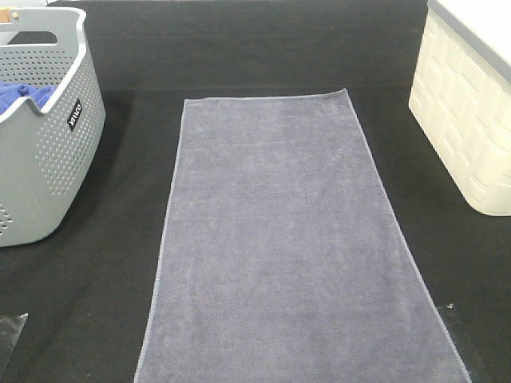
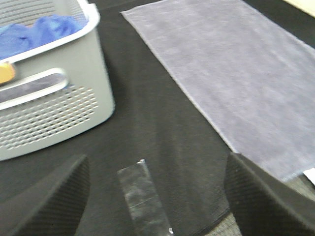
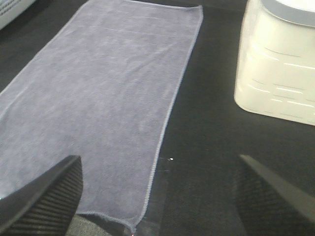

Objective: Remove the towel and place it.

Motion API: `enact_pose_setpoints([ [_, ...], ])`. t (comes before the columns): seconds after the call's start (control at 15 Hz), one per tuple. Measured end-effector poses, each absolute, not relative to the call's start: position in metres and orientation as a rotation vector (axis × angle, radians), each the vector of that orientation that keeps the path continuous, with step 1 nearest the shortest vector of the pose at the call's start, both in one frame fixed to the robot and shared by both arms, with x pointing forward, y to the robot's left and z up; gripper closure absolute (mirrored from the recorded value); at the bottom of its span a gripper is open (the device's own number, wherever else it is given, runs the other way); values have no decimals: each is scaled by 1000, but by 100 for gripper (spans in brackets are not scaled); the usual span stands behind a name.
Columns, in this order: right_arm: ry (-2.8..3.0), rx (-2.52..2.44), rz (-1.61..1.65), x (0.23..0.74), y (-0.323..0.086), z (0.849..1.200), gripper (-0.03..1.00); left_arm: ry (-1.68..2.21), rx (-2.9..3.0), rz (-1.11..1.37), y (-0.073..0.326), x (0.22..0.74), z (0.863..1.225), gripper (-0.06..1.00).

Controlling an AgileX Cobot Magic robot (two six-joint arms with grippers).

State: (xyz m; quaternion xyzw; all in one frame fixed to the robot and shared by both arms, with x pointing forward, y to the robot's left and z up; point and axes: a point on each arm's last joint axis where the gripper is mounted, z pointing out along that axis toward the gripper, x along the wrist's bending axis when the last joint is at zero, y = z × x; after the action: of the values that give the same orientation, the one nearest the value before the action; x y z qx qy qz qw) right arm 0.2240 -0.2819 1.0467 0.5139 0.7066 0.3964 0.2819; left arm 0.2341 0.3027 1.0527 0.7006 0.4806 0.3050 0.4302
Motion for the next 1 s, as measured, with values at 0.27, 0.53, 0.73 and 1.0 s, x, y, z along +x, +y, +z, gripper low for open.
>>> enact_pose_setpoints([
  [0.27,1796,1462,1011,226,-280,1047,19,1361,1660,861,302,234,1053,22],
  [0.53,1755,1498,993,227,-279,1047,19,1497,1575,944,301,233,1053,22],
  [0.73,1756,1498,996,227,-279,1047,19,1503,1571,949,301,233,1053,22],
  [1.0,1756,1498,996,227,-279,1047,19,1503,1571,949,301,233,1053,22],
])
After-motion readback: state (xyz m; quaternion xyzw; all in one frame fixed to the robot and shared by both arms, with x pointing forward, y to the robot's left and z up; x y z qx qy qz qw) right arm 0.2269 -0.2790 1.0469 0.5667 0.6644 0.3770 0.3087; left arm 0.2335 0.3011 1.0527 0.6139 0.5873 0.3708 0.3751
